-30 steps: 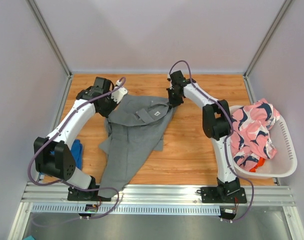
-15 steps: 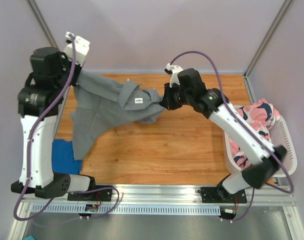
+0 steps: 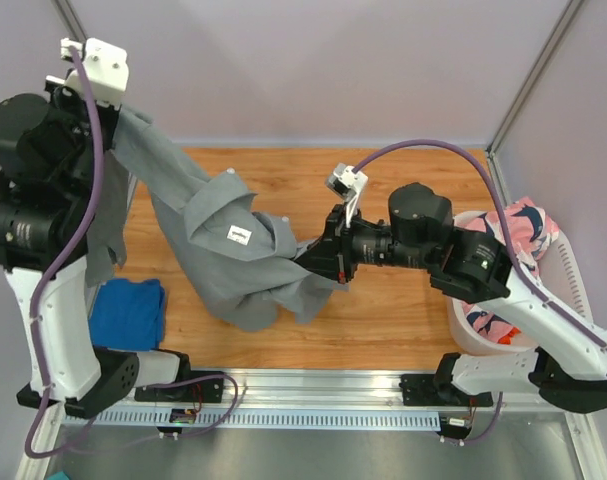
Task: Fold and stack the mixed laundry pile
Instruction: Flatten out the shirt at the center of the board.
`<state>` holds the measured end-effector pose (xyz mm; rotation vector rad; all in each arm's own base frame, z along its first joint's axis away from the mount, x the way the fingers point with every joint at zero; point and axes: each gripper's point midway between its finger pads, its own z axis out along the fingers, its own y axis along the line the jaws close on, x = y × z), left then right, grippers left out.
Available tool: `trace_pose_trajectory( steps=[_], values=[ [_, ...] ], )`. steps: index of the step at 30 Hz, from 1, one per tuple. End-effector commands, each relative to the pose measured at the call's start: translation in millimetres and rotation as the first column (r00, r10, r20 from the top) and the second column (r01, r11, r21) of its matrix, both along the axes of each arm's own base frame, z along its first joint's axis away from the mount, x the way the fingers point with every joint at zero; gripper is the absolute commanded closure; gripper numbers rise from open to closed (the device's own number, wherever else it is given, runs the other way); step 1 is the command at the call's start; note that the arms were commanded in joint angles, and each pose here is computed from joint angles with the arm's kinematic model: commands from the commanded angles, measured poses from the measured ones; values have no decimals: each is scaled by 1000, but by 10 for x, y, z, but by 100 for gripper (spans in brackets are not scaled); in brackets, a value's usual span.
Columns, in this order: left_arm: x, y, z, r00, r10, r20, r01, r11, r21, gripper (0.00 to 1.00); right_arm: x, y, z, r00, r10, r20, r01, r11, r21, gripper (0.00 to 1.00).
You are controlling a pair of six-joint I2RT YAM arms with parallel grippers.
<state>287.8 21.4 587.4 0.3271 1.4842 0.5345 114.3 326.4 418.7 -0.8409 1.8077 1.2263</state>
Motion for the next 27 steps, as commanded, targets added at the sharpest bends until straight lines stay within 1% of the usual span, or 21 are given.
trace_pose_trajectory(
  steps=[1, 3, 5, 6, 7, 8, 9, 10, 11, 12, 14, 15, 17, 18, 19, 20, 21, 24, 25, 26, 27],
  values=[
    [850, -245, -492, 992, -44, -119, 37, 997, -61, 100, 243, 63, -8, 987, -139, -84, 141, 990, 20, 100],
    [1310, -398, -850, 976, -60, -210, 44, 996, -76, 100, 502, 48, -188, 955, -253, -153, 248, 967, -54, 100],
    [1615, -519, -1140, 958, -69, -277, 48, 995, -84, 100, 923, -122, -379, 874, -416, -252, 402, 909, -106, 100],
    [1748, -608, -1238, 952, -77, -298, 55, 995, -79, 100, 1101, -172, -643, 827, -482, -291, 450, 876, -172, 100],
    [2024, -683, -1595, 927, -64, -370, 46, 997, -58, 100, 1372, -346, -801, 759, -565, -323, 528, 825, -203, 100],
    [2138, -740, -1695, 920, -64, -388, 53, 998, -38, 100, 1528, -413, -931, 695, -614, -374, 577, 787, -220, 100],
    [2362, -862, -2070, 888, -63, -456, 65, 998, -12, 100, 1758, -590, -1256, 610, -682, -404, 626, 727, -282, 100],
    [2457, -909, -2215, 875, -54, -482, 71, 997, 16, 98, 1880, -654, -1402, 563, -712, -420, 653, 695, -303, 100],
    [2543, -960, -2375, 858, -53, -510, 82, 996, 34, 88, 1983, -728, -1535, 518, -742, -426, 677, 660, -325, 97],
    [2666, -1058, -2700, 819, -50, -571, 99, 994, 55, 51, 2144, -832, -1827, 458, -778, -431, 690, 617, -379, 76],
    [2709, -1180, -2877, 786, -78, -613, 135, 990, 48, 0, 2288, -891, -2005, 439, -790, -428, 684, 603, -411, 45],
    [2643, -1237, -3078, 738, -94, -668, 150, 988, 27, 0, 2344, -988, -2115, 414, -806, -423, 676, 583, -450, 41],
    [2469, -1461, -3228, 668, -209, -714, 227, 971, -73, 0, 2405, -1084, -2239, 435, -827, -356, 646, 562, -518, 37],
    [2288, -1523, -3030, 668, -268, -694, 247, 960, -133, 0, 2440, -1182, -2263, 431, -850, -303, 655, 526, -543, 36],
    [2125, -1702, -2982, 628, -366, -687, 313, 927, -208, 0, 2470, -1270, -2259, 423, -869, -256, 667, 490, -560, 36],
    [1934, -1763, -3133, 570, -397, -720, 327, 913, -244, 0, 2423, -1345, -2300, 420, -879, -227, 659, 467, -590, 34],
    [1659, -1786, -2845, 580, -442, -684, 360, 893, -271, 1, 2422, -1460, -2344, 416, -891, -181, 663, 434, -611, 34],
    [782, -2048, -2969, 395, -561, -728, 493, 798, -347, 7, 2315, -1740, -2548, 379, -918, -115, 662, 356, -659, 36],
    [568, -2062, -3069, 346, -558, -754, 516, 784, -344, 10, 2250, -1834, -2706, 367, -925, -102, 643, 331, -690, 37],
    [181, -2076, -3309, 252, -536, -806, 535, 771, -346, 15, 2286, -1916, -2759, 351, -931, -99, 648, 318, -693, 42],
    [39, -2009, -3461, 219, -496, -840, 535, 782, -322, 19, 2290, -1962, -2810, 349, -932, -95, 641, 312, -702, 44]
  ],
)
